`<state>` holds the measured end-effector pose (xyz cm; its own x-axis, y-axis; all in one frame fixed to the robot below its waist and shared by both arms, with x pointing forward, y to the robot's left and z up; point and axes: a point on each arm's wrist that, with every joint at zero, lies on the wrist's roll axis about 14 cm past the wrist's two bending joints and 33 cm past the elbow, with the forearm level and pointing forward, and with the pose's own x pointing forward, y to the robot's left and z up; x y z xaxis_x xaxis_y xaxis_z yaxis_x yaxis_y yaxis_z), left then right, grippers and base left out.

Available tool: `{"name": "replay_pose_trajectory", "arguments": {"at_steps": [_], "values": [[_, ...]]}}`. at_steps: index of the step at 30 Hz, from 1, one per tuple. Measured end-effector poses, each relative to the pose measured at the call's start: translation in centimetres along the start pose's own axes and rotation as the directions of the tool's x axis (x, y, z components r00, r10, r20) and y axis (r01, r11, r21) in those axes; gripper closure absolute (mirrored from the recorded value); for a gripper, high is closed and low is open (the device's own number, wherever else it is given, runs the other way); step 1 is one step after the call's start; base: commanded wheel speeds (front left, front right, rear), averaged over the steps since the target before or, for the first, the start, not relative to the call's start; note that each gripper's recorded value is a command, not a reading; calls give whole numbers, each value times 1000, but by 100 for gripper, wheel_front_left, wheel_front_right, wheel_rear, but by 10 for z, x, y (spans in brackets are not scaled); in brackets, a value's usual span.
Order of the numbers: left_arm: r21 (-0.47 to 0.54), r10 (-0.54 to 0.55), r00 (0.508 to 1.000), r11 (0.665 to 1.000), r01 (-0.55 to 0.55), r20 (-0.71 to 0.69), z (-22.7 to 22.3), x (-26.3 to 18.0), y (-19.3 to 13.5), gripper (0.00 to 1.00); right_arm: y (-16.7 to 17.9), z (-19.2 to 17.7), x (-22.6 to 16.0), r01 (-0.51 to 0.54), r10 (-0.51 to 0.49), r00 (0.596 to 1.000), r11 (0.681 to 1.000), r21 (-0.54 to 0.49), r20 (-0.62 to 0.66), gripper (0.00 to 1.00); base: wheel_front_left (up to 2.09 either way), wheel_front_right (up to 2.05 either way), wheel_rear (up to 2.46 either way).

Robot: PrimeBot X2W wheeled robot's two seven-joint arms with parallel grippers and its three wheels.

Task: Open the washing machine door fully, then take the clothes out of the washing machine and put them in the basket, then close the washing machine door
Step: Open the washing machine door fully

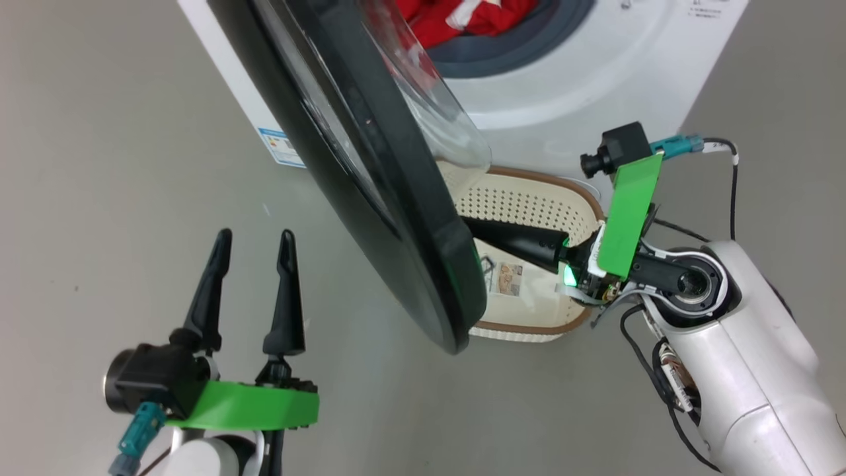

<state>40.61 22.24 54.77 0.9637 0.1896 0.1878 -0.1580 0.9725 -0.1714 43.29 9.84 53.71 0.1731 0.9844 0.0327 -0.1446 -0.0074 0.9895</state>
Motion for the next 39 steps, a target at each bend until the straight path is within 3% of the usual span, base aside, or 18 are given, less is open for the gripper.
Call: {"name": "replay_pose_trajectory", "arguments": {"at_steps": [27,39], "values": [[0,159,987,987,-159,10,20,-53,50,0,26,-80,50,-50,48,968,999,0,-246,100,0,0,0],[-3,190,982,982,-190,9,21,-59,59,0,25,-93,59,-51,52,957,999,13,-286,100,0,0,0]]}}
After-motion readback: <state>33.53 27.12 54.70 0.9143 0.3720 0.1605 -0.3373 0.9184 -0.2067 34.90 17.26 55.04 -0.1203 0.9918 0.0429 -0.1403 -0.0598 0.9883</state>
